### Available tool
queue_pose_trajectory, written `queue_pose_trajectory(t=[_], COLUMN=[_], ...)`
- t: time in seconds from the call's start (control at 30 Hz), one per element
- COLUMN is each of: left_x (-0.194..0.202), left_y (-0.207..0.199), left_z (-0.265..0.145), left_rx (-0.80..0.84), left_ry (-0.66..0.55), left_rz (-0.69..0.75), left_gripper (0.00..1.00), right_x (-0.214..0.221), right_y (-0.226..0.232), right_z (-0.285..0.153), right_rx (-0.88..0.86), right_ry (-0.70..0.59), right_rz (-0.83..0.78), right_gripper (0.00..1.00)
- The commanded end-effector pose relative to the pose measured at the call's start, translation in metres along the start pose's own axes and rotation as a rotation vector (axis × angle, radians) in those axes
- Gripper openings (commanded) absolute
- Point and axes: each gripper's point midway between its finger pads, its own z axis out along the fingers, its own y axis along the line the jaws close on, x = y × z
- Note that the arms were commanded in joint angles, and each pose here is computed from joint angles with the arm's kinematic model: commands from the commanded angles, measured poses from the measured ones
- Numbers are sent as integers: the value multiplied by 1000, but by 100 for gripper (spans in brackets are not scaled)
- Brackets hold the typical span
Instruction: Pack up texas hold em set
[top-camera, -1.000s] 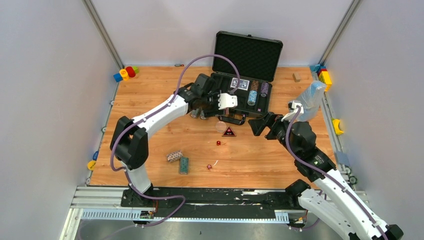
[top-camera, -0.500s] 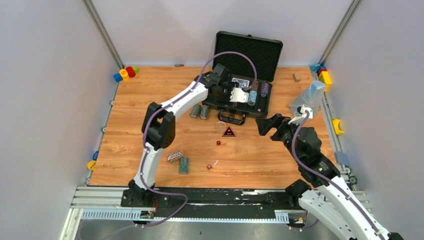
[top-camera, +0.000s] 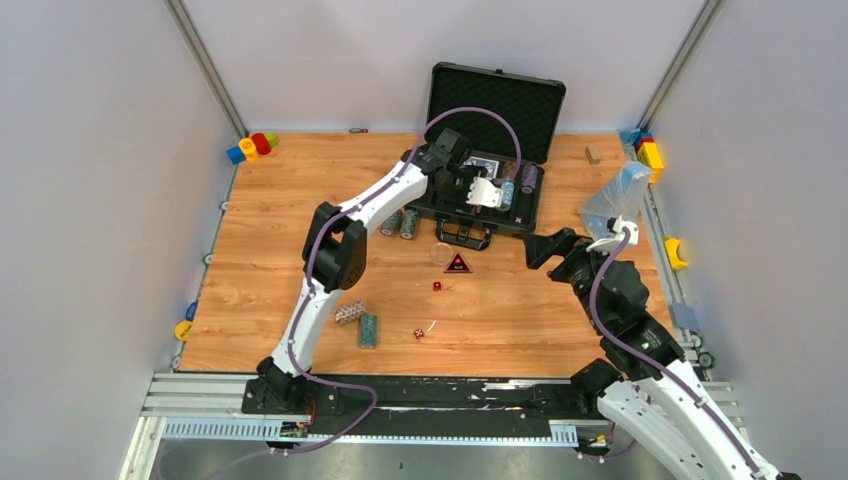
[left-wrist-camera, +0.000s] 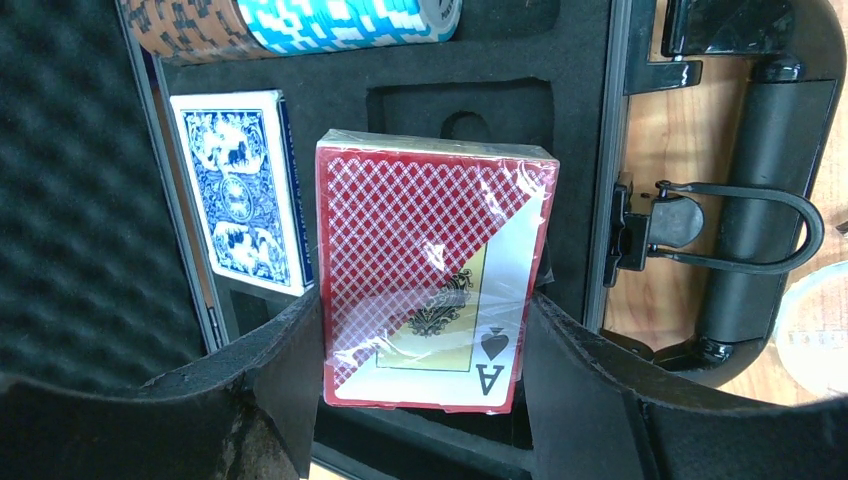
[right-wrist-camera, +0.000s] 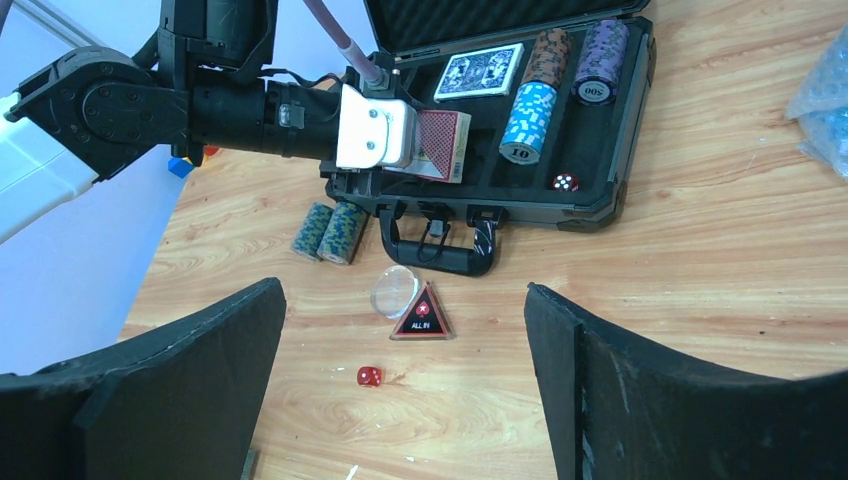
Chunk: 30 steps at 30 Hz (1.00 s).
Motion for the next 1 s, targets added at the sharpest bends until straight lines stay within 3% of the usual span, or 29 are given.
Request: queue_pose_trajectory(t=[0.0, 0.07, 0.13, 0.17, 0.23, 0.27, 0.6, 0.73, 0.77, 0.83, 0.97], left_x=[-17, -22, -30, -33, -39, -43, -74, -60, -57, -32, -16], left_y=[12, 7, 4, 4, 3, 6, 45, 75, 83, 93, 79], left_z=[2, 3, -2, -5, -13, -20, -75, -101, -105, -110, -90], left_rx=[-30, -12, 2, 2, 1, -10, -239, -515, -553, -682, -668], left_ry=[-33, -46, -73, -81, -99, -106, -201, -201, -198, -104, -23], left_rz=[60, 64, 44, 29, 19, 20, -212, -685, -739, -935, -1174], left_gripper=[46, 49, 58, 80, 97, 99, 100, 100, 100, 96, 88], right_x=[-6, -7, -8, -7, -7, -8, -6, -2, -1, 0, 1], right_y=[-2, -1, -1, -2, -1, -1, 0, -1, 0, 0, 1], right_z=[1, 1, 0, 0, -1, -1, -5, -4, -4, -4, -4], right_rx=[14, 12, 12, 12, 8, 5, -12, -15, -18, -21, -29], right_ry=[-26, -28, -32, -32, -34, -36, -38, -28, -25, -20, -16], right_rz=[-10, -9, -6, -6, -3, -1, 9, 12, 14, 15, 14], right_gripper=[91, 91, 91, 91, 91, 91, 91, 91, 91, 91, 91])
